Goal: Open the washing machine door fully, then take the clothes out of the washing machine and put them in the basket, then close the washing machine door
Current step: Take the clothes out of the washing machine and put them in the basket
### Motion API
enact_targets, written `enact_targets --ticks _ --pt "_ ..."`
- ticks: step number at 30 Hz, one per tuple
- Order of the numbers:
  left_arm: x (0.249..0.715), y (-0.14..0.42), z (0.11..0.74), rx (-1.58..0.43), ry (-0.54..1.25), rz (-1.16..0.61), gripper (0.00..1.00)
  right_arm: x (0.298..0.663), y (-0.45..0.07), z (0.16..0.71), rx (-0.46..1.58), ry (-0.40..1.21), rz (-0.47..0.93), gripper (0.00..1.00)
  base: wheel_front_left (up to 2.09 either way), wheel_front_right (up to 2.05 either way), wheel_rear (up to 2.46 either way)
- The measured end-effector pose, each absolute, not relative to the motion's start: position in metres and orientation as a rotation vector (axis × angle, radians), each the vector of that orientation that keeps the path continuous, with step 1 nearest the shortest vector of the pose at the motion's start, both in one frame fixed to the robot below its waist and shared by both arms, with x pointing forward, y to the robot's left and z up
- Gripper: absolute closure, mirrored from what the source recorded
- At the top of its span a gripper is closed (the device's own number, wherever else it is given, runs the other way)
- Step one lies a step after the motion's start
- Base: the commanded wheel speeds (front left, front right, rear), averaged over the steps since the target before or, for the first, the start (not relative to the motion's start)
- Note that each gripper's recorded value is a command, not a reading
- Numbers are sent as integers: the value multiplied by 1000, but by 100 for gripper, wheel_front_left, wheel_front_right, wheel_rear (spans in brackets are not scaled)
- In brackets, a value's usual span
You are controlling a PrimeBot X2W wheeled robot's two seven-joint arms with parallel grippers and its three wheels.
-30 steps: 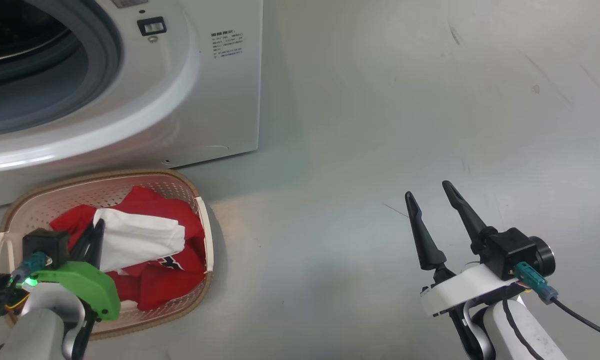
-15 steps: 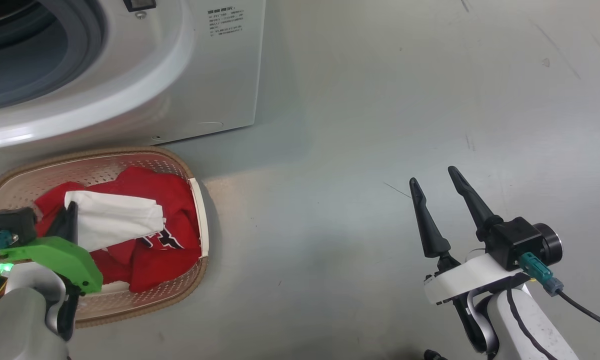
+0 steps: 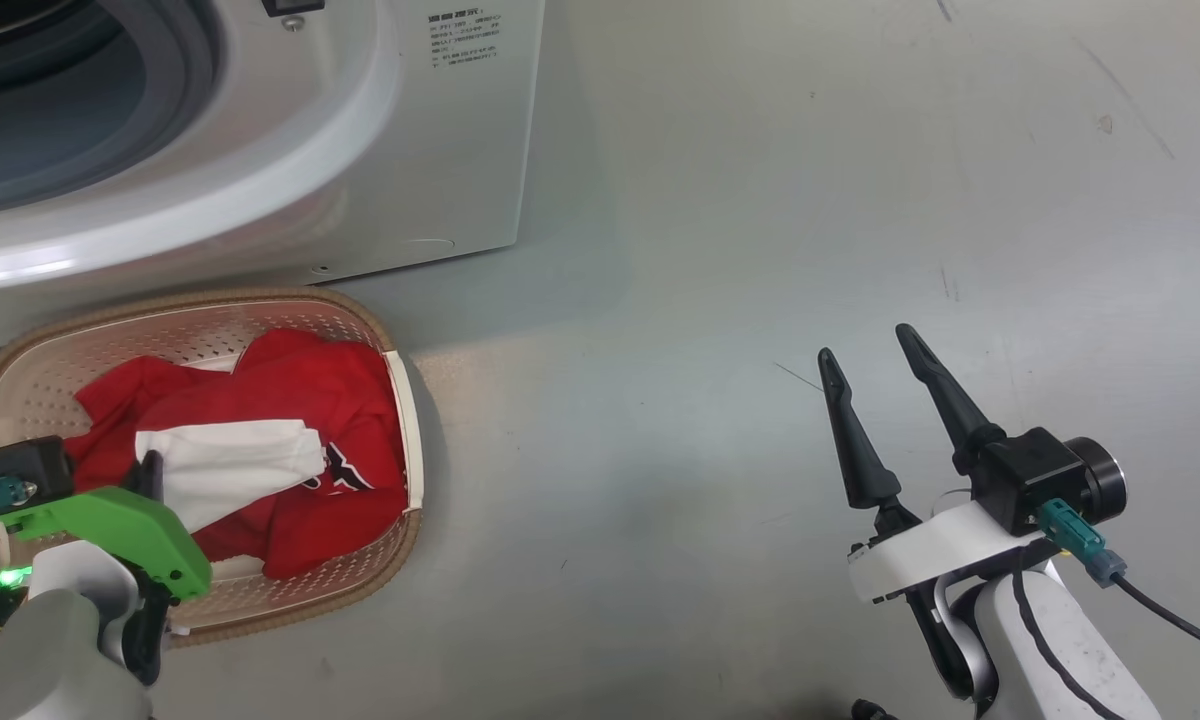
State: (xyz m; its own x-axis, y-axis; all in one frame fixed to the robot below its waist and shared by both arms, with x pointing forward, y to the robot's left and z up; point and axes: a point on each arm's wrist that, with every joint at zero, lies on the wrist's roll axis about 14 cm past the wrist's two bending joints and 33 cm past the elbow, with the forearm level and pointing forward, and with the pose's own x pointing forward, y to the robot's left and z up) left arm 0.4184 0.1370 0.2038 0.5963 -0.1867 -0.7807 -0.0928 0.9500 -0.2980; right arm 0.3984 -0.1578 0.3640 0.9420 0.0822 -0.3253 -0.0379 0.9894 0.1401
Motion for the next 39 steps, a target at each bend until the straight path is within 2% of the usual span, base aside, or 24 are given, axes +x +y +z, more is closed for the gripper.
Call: enact_targets --ticks 3,5,6,17,39 --pt "418 137 201 -337 960 -44 100 399 -157 364 134 336 64 0 0 0 0" --pt "418 139 200 -335 965 -32 55 399 -157 365 134 333 65 0 0 0 0" --pt "418 141 200 -335 968 -17 0 400 -157 365 134 332 65 0 0 0 0" --pt "426 142 207 -332 936 -3 0 400 -156 368 132 324 64 0 0 0 0" --pt "467 128 307 -284 565 -117 0 404 -144 404 155 227 99 0 0 0 0"
